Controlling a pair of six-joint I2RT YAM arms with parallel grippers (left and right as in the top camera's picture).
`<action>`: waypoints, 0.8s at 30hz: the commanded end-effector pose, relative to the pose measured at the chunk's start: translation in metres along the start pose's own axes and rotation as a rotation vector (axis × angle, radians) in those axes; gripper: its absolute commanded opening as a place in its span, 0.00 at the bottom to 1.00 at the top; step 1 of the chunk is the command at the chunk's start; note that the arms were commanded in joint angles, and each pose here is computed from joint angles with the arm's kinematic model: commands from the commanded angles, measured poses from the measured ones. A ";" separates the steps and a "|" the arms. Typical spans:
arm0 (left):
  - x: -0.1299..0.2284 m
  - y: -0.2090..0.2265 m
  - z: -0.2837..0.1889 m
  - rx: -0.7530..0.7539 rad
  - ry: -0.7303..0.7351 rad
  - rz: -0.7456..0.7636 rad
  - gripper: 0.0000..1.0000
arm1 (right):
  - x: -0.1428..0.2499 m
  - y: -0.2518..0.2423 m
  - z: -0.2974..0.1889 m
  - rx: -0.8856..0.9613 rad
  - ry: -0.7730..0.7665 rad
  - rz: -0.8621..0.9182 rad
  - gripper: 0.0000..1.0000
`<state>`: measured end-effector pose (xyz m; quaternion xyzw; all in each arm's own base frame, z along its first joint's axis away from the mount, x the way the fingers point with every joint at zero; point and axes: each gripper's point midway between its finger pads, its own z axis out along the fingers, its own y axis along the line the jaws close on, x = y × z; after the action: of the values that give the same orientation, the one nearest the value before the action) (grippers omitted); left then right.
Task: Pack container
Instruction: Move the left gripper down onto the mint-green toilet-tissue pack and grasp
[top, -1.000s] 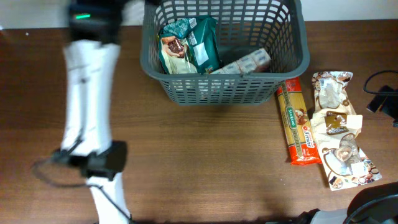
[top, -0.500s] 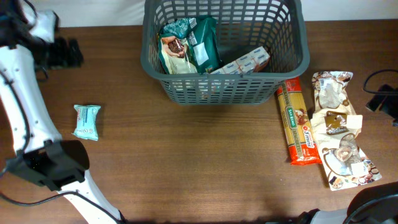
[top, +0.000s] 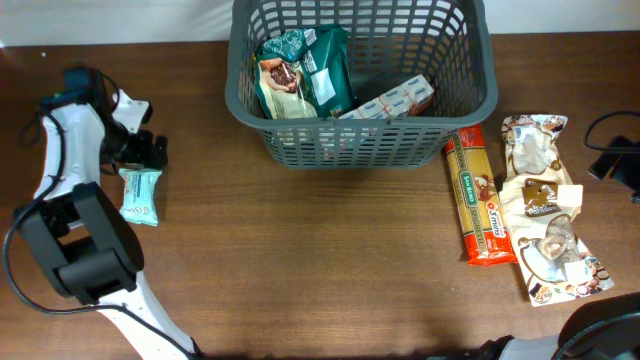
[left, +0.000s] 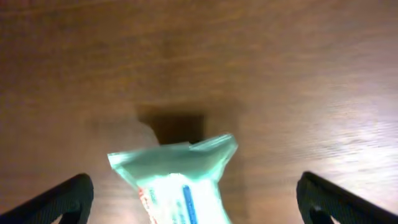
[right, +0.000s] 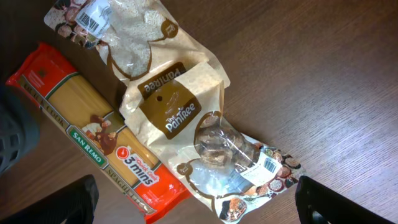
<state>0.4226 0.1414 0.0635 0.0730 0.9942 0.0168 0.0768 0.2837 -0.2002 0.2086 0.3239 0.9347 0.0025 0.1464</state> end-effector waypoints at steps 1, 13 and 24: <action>0.013 0.012 0.016 -0.067 0.039 0.073 0.99 | 0.000 0.001 0.000 -0.001 0.002 -0.018 0.99; 0.025 0.019 0.053 -0.141 0.025 -0.046 0.99 | 0.002 0.000 0.000 0.002 0.008 -0.021 0.99; 0.043 0.010 0.069 -0.126 0.051 -0.215 0.37 | 0.002 0.000 0.000 0.002 0.008 -0.021 0.99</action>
<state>0.4059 0.1564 0.0024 -0.0096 0.9944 0.0710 0.0778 0.2823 -0.1990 0.2081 0.3155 0.9381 0.0023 0.1428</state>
